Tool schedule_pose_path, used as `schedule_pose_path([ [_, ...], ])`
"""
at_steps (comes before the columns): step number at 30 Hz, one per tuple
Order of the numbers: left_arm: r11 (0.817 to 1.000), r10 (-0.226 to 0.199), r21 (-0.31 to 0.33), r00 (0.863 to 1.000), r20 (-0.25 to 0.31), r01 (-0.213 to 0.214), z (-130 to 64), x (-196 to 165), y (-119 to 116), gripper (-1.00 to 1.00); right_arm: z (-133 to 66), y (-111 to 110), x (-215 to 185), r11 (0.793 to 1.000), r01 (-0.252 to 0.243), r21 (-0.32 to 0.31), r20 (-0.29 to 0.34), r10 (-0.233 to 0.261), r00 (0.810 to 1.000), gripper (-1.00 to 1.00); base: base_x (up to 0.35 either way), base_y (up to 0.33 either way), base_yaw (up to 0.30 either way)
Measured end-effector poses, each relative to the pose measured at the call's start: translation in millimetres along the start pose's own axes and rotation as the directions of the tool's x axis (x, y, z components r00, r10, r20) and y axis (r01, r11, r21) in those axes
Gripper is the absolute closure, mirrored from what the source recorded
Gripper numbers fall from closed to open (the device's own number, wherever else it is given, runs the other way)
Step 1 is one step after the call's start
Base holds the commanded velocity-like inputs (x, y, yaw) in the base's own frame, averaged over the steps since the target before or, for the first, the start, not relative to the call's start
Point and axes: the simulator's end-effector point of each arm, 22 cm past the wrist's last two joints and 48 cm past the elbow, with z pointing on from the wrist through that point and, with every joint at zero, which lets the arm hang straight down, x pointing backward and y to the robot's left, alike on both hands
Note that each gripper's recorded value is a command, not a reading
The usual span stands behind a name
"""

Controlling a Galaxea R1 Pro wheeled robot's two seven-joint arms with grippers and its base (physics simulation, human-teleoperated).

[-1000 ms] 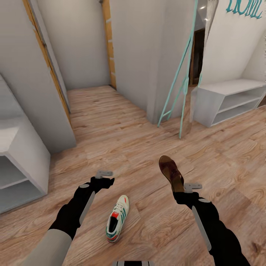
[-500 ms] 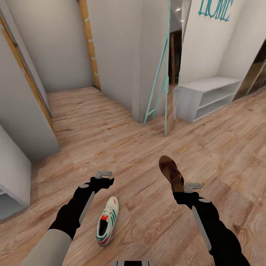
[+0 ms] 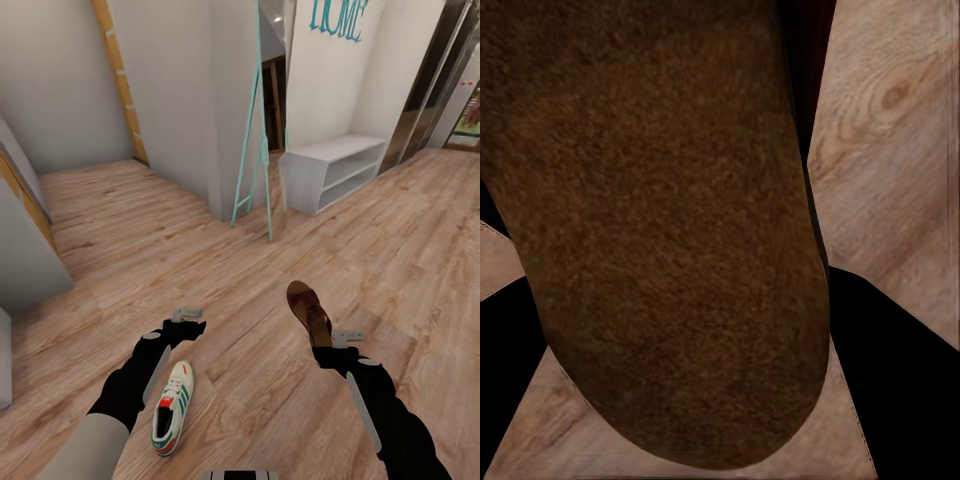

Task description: Pick up the two gym shoes and the two sandals from the corridor floor and place them onto the hallstand (shoe rack) in the corridor, making sure they are on the rack and not on the floor. Arrange them so the two gym shoes are next to each other and the two sandals are next to each other.

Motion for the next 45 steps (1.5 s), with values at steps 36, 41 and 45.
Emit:
schedule_pose_path([
  [36,1.0,0.0,0.0,1.0,0.001,0.0,0.0,-0.3,0.1,-1.0,-0.1,0.1,-0.4,1.0,0.0,0.0,0.001,0.0,1.0,1.0,-0.105,0.097,-0.276],
  [41,1.0,0.0,0.002,1.0,0.001,0.0,0.0,-0.3,-1.1,-1.0,-0.1,0.4,-0.3,1.0,0.001,0.0,0.001,-0.001,1.0,1.0,-0.007,0.005,-0.02],
  [45,1.0,0.0,0.002,1.0,0.0,0.0,0.3,0.4,-1.2,-1.0,0.3,1.0,0.3,1.0,0.003,-0.001,-0.001,-0.003,1.0,1.0,-0.001,0.001,0.157],
])
